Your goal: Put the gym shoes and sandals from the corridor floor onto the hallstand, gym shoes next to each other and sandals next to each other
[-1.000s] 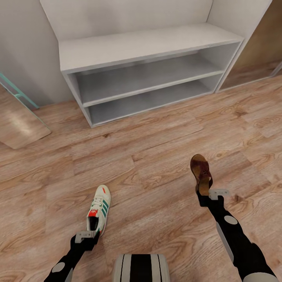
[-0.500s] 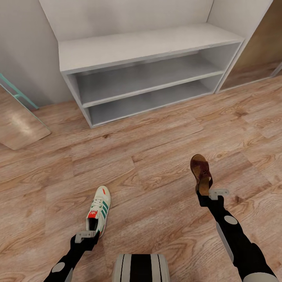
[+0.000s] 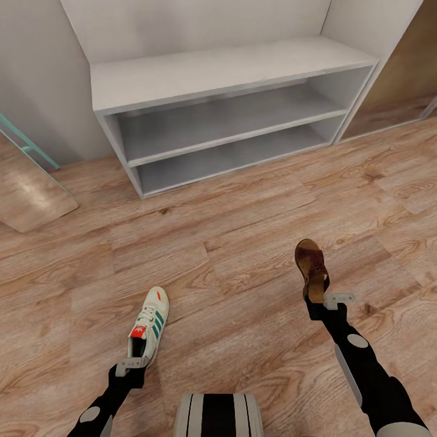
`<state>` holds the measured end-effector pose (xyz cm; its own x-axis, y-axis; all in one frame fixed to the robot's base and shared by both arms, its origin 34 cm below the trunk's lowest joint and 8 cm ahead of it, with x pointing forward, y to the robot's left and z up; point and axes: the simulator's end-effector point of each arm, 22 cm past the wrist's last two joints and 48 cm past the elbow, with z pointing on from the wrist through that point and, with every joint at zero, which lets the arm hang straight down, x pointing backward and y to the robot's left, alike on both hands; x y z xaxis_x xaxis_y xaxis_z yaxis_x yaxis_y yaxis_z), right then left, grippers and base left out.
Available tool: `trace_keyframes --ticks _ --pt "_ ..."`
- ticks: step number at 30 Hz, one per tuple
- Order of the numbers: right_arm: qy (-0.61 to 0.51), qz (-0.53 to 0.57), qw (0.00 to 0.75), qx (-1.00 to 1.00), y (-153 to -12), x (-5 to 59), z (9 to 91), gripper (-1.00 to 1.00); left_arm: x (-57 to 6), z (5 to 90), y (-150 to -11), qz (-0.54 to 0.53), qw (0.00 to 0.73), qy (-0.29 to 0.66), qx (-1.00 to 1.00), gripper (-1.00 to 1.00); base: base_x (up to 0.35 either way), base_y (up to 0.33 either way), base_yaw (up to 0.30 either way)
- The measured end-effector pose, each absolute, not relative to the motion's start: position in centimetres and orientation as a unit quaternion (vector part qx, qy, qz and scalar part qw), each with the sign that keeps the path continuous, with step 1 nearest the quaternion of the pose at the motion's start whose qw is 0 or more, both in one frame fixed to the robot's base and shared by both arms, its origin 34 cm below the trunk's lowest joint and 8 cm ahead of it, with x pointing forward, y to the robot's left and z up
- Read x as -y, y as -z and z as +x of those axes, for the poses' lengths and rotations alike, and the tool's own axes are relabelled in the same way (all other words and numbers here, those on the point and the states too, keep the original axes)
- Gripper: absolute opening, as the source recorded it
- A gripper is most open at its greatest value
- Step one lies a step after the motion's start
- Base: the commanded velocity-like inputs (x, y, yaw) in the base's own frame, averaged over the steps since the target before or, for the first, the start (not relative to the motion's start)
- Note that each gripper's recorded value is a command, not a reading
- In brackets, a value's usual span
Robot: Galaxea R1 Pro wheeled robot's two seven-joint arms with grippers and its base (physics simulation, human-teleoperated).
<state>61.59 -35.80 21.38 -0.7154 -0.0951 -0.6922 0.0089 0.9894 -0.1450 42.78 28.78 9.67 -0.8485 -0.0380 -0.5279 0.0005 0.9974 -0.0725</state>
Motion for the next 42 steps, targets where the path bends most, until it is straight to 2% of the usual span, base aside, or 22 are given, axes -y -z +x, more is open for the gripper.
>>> trace_keyframes --ticks 21,42 --pt "0.069 -0.023 0.376 -0.924 -21.3 35.8 61.5 -1.00 -28.6 42.7 -9.7 -0.009 0.275 0.036 -0.961 -1.00 0.000 0.000 0.000" --pt "0.070 -0.023 0.417 -0.906 -26.4 35.8 63.9 -1.00 -29.0 45.9 -13.0 -0.007 0.316 0.033 -0.948 -1.00 0.000 0.000 0.000"
